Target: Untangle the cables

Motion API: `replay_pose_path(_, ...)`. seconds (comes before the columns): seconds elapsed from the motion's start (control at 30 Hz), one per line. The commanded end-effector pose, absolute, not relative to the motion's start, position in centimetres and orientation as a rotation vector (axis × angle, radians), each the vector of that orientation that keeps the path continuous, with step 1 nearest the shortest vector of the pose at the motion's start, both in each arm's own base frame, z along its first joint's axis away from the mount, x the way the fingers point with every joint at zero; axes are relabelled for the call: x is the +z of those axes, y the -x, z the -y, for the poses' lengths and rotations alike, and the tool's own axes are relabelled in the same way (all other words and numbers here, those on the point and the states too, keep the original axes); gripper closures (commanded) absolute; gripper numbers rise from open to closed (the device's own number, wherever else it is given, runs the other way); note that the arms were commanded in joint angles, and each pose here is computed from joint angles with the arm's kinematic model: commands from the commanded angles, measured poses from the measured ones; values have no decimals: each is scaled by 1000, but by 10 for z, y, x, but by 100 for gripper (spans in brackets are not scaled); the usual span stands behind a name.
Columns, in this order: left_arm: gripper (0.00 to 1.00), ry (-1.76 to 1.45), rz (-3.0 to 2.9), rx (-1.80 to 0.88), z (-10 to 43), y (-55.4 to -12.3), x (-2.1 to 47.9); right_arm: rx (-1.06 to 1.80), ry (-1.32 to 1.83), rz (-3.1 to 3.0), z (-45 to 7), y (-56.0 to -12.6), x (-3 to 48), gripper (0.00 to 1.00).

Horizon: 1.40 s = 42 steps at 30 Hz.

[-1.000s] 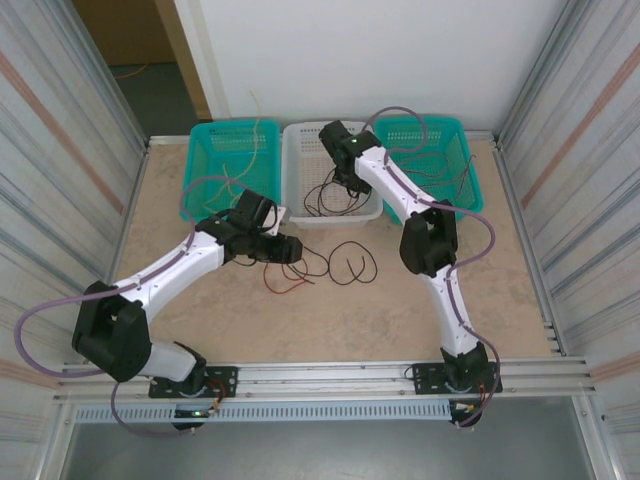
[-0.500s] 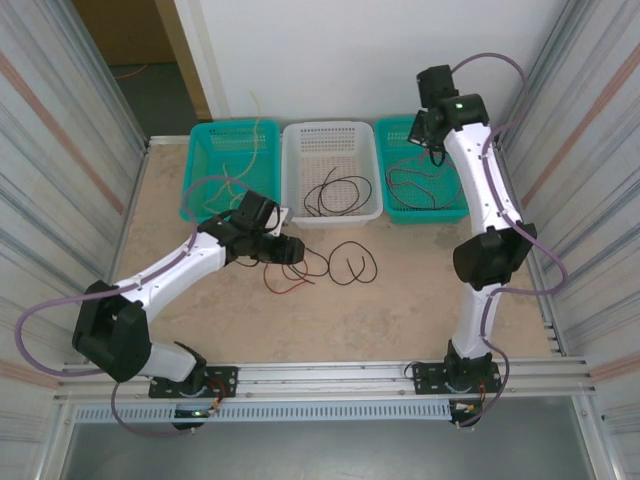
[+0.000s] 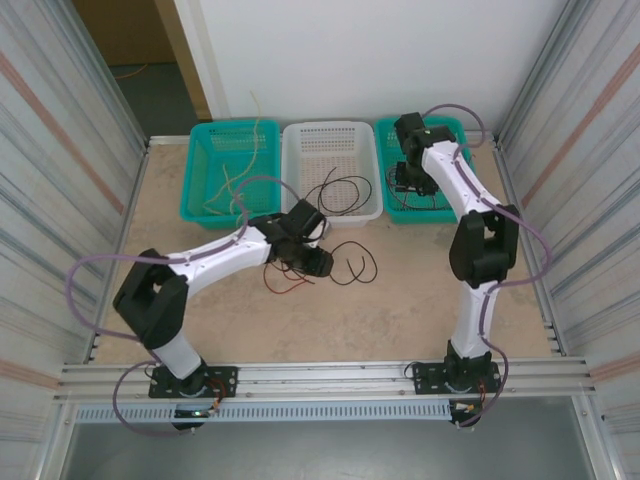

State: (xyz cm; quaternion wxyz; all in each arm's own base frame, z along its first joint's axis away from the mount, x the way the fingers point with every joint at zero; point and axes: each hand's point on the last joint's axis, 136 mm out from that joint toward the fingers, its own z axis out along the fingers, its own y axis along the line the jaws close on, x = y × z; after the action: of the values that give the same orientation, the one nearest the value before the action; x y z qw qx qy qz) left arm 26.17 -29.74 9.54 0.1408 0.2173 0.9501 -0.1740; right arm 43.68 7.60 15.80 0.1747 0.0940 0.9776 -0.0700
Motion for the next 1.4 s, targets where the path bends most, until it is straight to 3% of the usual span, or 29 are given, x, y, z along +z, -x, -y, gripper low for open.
replay_pose_path(0.0,52,-675,-2788,-403,301,-264,85,-141,-233,-2604,-86,-401,220,50)
replay_pose_path(0.27,54,-593,-2874,-364,314,-278,54,86,-209,-2532,-115,-286,211,54)
replay_pose_path(0.53,59,-514,-2948,-281,320,-289,33,281,-199,-2439,-118,-235,220,58)
replay_pose_path(0.8,96,-464,-2955,-239,312,-289,38,344,-210,-2375,-115,-230,235,59)
replay_pose_path(0.97,100,-521,-2831,-272,316,-270,84,373,-172,-2379,-122,-230,238,55)
replay_pose_path(1.13,100,-612,-2630,-336,318,-254,161,418,-122,-2389,-133,-232,241,39)
replay_pose_path(1.2,100,-576,-2565,-369,309,-260,191,423,-116,-2396,-136,-234,240,32)
replay_pose_path(1.37,100,-477,-2452,-472,289,-295,254,441,-120,-2404,-144,-237,237,31)
